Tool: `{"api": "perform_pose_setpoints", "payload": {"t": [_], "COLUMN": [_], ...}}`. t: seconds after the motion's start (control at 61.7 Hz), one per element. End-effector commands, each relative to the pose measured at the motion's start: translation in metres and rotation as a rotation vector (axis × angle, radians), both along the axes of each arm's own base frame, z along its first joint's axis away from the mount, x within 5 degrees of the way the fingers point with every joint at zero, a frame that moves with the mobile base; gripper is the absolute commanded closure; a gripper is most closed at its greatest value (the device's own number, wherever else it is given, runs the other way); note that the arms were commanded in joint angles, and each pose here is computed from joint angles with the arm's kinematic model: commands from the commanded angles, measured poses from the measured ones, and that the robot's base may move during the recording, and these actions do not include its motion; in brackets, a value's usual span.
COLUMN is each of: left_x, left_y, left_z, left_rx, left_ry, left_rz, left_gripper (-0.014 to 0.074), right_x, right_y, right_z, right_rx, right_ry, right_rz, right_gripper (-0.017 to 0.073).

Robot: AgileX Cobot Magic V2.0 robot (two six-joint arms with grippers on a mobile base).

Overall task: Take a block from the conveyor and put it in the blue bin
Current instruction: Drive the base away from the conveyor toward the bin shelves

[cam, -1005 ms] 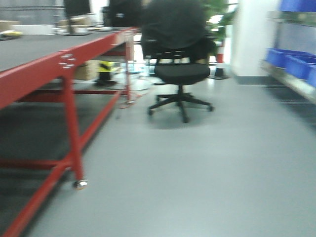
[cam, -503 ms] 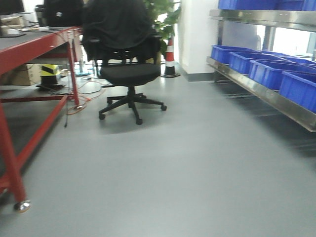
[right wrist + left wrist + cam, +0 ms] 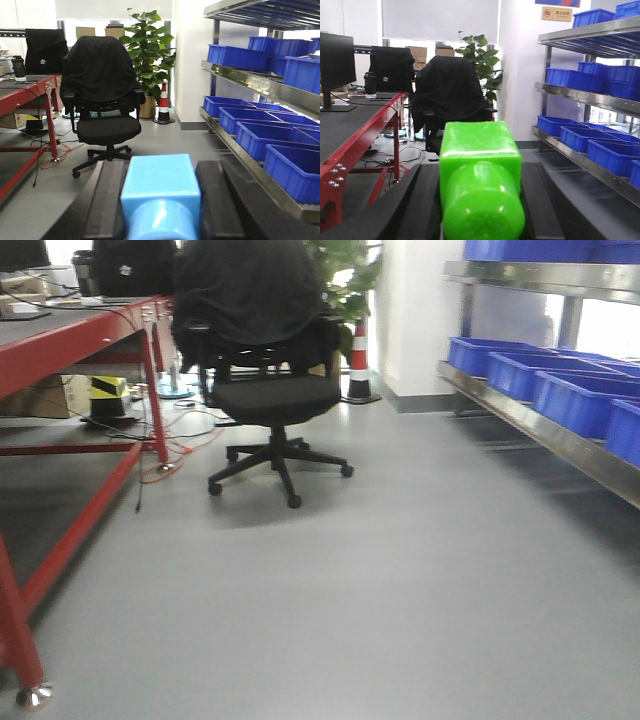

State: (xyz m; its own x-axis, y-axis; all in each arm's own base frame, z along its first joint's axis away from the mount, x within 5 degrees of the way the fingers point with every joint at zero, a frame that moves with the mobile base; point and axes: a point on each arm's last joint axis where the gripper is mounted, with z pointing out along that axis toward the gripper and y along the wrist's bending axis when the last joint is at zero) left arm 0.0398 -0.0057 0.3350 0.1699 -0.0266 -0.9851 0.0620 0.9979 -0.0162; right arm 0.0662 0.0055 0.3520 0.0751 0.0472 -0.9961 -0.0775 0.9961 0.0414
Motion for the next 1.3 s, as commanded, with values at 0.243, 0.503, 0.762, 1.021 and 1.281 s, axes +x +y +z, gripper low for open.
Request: {"api": "perform_pose_setpoints", "payload": {"t": [0.243, 0.503, 0.762, 1.021, 1.281], "left_x": [-0.001, -0.001, -0.001, -0.001, -0.001], "left_y": [0.0, 0.0, 0.0, 0.0, 0.0], "left_z": [0.0013, 0.0013, 0.0013, 0.0013, 0.0013], "left_rx": [-0.007, -0.007, -0.007, -0.007, -0.007], "left_ry": [-0.016, -0.016, -0.016, -0.016, -0.016], "left_rz": [-0.005, -0.005, -0.005, -0.005, -0.005], "left_gripper": [0.0704, 0.0704, 0.0704, 0.0704, 0.0704], "right_x": [-0.001, -0.001, -0.001, -0.001, -0.001], "right_y": [-0.0002, -0.0002, -0.0002, -0.0002, -0.0002], "right_z": [0.004, 0.004, 0.004, 0.004, 0.004], "right_rx": [-0.007, -0.007, -0.007, -0.007, -0.007], "right_ry": [-0.024, -0.024, -0.024, -0.024, -0.024], "right_rz": [-0.002, -0.002, -0.002, -0.002, -0.002], "right_gripper": [0.0721, 0.0721, 0.0721, 0.0721, 0.0721]}}
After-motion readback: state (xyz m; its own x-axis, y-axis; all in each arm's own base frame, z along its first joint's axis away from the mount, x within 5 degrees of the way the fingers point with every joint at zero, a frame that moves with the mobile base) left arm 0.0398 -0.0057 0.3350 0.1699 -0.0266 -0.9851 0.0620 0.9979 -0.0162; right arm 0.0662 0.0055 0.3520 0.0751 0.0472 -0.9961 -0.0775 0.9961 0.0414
